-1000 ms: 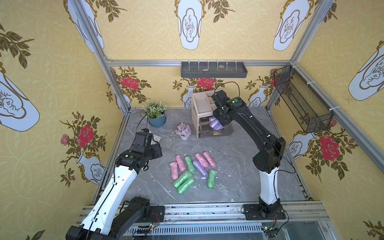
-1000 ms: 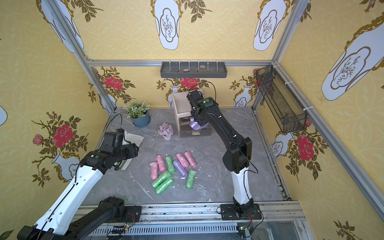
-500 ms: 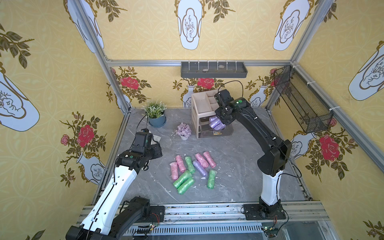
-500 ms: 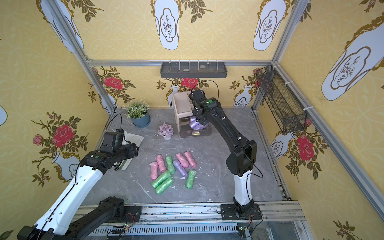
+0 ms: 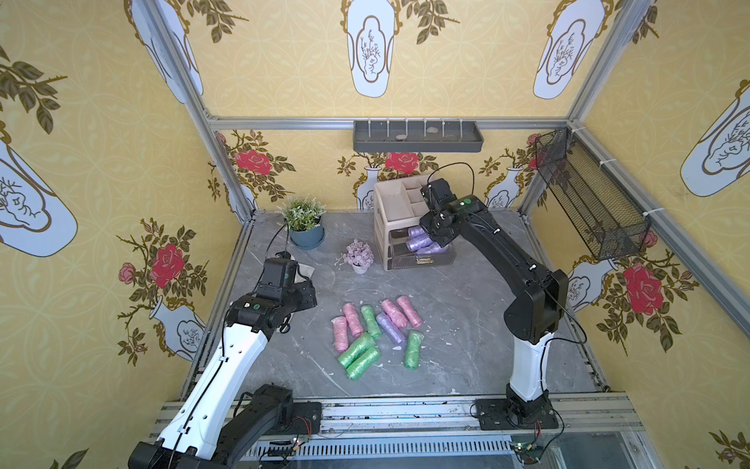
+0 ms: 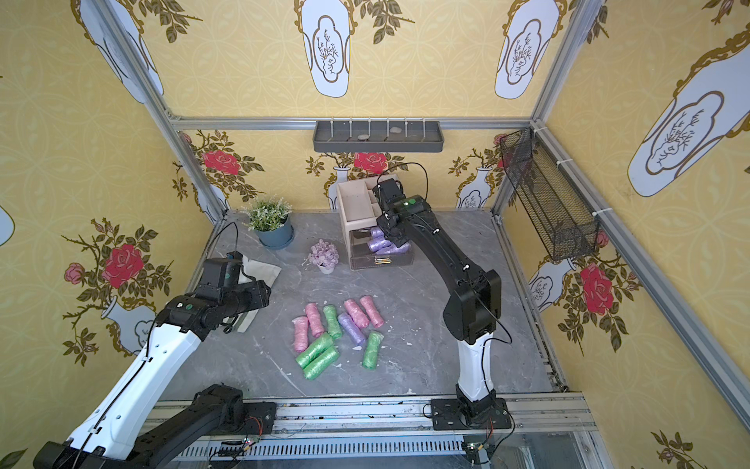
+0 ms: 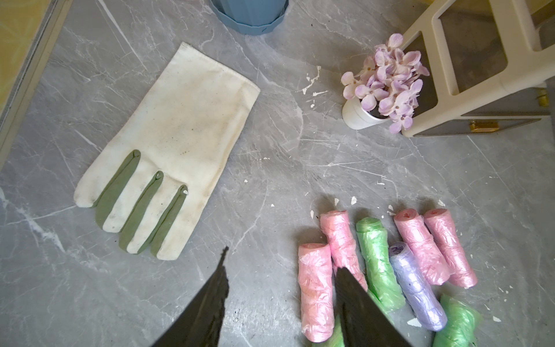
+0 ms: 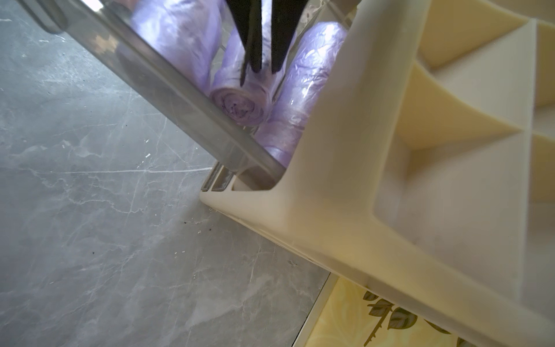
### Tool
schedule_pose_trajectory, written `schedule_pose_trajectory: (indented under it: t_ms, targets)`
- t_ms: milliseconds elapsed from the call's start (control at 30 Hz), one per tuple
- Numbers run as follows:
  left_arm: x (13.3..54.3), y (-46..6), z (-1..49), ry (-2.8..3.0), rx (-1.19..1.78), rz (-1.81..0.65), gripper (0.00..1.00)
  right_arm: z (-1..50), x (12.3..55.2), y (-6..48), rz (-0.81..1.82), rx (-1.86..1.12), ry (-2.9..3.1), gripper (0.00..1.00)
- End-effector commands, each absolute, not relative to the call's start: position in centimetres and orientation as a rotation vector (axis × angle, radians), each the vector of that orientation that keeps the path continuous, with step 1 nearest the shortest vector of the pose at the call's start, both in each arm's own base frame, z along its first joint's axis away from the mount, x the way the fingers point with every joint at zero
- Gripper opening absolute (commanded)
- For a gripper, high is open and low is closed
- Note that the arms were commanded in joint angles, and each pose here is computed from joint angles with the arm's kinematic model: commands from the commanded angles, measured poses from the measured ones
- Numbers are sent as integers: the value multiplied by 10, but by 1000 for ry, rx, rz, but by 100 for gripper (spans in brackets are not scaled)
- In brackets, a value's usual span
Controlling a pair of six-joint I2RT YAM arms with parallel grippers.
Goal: Sort the rolls of trash bags by color and place them into the drawer
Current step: Place the roll of trash bags in the drawer, then pick up the roll of trash bags from the center of the board.
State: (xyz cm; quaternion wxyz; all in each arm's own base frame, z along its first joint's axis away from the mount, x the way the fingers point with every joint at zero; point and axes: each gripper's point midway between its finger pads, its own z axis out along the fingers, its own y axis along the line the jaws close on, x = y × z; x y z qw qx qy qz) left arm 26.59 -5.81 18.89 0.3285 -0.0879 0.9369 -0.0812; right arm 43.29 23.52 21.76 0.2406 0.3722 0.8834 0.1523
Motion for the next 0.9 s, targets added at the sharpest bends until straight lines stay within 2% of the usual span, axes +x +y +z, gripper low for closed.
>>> schedule_pose_trajectory:
  t_ms: [0, 267, 500, 867]
  targets:
    - [269, -59, 189, 2440, -229, -222, 59, 217, 435, 236, 438, 1018, 2410, 11]
    - [269, -59, 188, 2442, -230, -217, 59, 253, 436, 234, 489, 953, 2327, 14]
    - [269, -58, 188, 2443, -233, -211, 59, 295, 424, 232, 546, 845, 2271, 25]
    - [265, -56, 183, 2460, -248, -203, 59, 344, 378, 211, 743, 543, 2196, 39]
